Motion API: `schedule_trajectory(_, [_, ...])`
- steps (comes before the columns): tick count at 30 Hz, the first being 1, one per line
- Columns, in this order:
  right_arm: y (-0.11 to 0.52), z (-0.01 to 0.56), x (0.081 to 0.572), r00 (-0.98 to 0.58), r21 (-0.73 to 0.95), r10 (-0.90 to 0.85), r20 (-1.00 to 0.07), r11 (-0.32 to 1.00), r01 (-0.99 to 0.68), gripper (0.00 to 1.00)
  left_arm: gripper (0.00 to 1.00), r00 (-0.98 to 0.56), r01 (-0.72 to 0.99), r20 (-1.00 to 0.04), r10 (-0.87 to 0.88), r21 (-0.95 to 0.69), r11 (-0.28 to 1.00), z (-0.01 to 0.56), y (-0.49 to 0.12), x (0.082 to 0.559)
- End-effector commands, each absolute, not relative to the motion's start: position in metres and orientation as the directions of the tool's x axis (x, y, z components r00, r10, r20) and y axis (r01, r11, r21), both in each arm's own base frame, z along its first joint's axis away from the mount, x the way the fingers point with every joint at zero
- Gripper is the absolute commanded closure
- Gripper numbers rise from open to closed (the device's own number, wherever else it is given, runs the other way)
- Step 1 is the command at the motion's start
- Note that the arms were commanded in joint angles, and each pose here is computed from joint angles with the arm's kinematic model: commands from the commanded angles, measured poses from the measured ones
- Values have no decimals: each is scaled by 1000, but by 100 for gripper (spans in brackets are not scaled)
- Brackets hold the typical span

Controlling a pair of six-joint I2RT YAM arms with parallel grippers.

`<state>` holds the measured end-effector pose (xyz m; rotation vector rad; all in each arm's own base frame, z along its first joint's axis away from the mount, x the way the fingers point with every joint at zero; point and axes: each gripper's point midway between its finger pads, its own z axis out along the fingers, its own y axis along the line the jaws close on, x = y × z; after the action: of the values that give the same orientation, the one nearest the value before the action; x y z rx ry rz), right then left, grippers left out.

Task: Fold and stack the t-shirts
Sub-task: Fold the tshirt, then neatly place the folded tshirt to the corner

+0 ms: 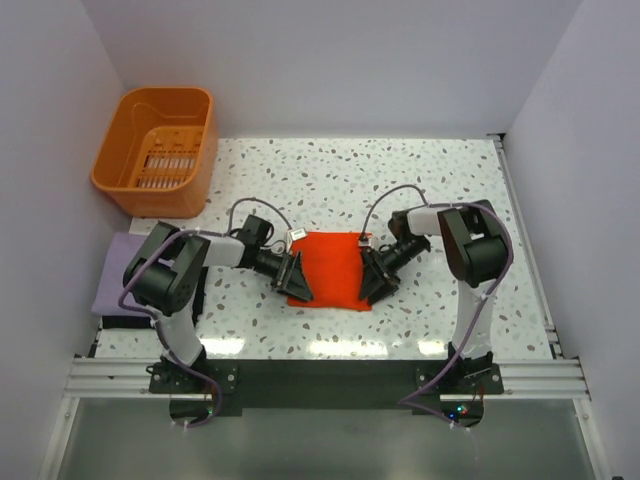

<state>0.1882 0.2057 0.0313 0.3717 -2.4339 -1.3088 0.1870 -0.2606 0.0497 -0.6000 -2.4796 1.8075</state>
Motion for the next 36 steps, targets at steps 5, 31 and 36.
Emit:
schedule_trajectory(5, [202,107,245,-890,738,-414,-193,537,-409,48,23,-841,537,-509,183,-746,394,109,-209,230])
schedule_trajectory(31, [407,68,203,-217,-39,-862,-459,264,-964,62,19,-940,-30,-240,-243,-652,758,75,-105,262])
schedule_trajectory(36, [399,39,204,-218,-67,-882,-418,269,-961,63,18,-940,-40,-233,-250,-651,758,69,-105,260])
